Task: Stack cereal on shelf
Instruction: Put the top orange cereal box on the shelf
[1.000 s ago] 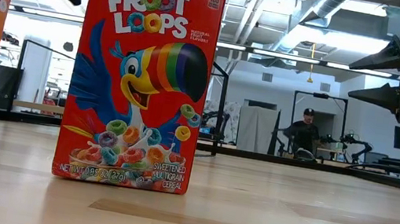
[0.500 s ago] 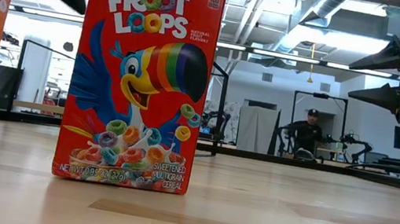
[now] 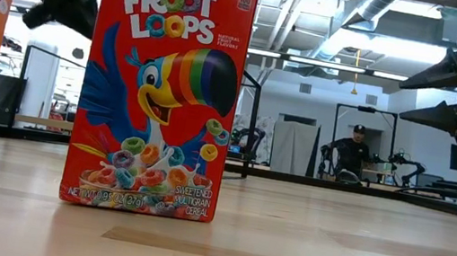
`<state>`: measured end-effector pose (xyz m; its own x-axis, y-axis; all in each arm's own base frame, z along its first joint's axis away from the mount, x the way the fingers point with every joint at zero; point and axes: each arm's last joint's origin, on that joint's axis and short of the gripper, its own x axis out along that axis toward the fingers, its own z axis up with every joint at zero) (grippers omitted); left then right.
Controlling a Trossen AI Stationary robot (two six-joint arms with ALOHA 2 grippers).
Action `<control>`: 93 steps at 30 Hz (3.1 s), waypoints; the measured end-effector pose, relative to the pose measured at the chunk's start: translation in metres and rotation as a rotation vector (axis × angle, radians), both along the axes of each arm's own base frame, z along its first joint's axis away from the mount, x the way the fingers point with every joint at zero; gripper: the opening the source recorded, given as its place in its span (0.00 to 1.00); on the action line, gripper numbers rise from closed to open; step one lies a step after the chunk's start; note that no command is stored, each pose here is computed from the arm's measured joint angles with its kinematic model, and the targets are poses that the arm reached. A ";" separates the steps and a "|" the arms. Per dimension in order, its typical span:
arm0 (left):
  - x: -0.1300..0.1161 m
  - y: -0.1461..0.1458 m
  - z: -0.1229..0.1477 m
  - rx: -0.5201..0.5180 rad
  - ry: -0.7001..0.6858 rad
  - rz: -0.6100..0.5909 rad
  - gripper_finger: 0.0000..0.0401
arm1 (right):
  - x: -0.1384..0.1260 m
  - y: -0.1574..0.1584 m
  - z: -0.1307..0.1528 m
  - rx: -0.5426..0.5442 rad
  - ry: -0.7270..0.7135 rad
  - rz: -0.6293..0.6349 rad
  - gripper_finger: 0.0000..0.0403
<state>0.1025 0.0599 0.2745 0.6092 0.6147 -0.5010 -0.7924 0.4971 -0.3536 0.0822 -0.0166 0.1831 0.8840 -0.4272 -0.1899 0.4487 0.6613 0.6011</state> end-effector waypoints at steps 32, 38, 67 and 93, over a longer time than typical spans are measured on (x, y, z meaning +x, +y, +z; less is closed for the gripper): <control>0.031 0.024 -0.044 0.089 0.052 0.288 0.00 | 0.000 0.000 0.000 0.000 0.000 0.000 0.79; 0.038 0.029 -0.048 0.111 0.074 0.325 0.00 | 0.000 0.000 0.000 0.000 0.000 0.000 0.79; 0.039 0.033 -0.052 0.171 0.131 0.448 0.00 | 0.000 0.000 0.000 0.016 -0.008 -0.003 0.79; 0.056 0.038 -0.066 0.087 0.130 0.381 0.00 | 0.000 0.000 0.000 -0.001 0.001 0.000 0.79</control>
